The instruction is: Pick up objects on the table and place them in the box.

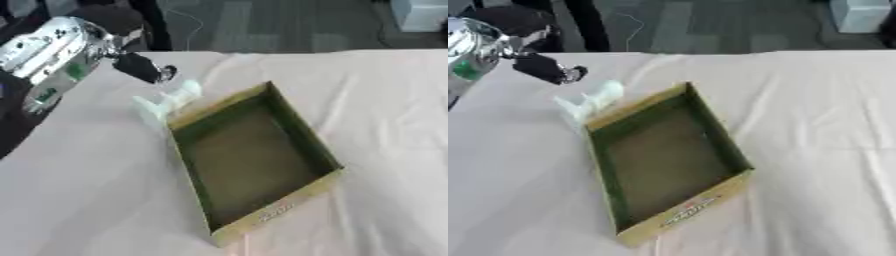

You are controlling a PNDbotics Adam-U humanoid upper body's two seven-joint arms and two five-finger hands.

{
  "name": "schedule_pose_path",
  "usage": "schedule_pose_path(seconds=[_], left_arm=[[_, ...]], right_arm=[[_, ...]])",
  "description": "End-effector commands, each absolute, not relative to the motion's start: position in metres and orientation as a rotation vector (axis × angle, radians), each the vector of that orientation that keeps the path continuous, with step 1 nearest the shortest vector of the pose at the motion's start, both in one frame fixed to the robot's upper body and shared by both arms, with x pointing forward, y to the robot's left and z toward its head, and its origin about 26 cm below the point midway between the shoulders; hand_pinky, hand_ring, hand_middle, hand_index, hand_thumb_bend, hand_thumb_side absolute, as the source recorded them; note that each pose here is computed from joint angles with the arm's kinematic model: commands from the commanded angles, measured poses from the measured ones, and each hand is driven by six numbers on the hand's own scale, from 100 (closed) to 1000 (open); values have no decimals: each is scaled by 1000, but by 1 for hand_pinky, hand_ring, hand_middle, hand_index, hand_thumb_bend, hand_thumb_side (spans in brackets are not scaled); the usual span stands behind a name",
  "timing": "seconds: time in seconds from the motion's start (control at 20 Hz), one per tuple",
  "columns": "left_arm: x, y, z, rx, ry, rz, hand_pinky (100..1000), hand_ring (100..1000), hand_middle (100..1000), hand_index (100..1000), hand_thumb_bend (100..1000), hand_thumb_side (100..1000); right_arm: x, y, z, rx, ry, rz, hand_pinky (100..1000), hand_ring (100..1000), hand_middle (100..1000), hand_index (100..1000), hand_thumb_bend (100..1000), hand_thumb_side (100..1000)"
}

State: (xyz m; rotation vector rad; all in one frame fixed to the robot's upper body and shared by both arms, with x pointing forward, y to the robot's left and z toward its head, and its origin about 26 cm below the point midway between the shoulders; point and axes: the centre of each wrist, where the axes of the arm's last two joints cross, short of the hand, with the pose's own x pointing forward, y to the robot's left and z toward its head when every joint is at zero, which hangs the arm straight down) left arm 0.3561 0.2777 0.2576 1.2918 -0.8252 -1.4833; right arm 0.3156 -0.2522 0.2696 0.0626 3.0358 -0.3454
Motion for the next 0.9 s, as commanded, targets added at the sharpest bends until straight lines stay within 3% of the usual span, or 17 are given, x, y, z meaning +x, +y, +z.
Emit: schedule_pose_path(seconds=[0.05,0.25,0.9], left_arm=[[358,283,259,1243,-718,-1392,782,827,878,851,353,828],[362,288,250,1236,-681,-1394,792,832,878,862,399,775],[369,299,236,1238,-603,-1414,819,853,884,852,438,788]], right_arm=[[313,-248,277,34,3009,-353,458,382,379,477,100,1000],[314,-245,278,7,3005,-344,457,382,378,476,100,1000],[314,-237,282,-58,2991,-316,457,382,378,477,100,1000]])
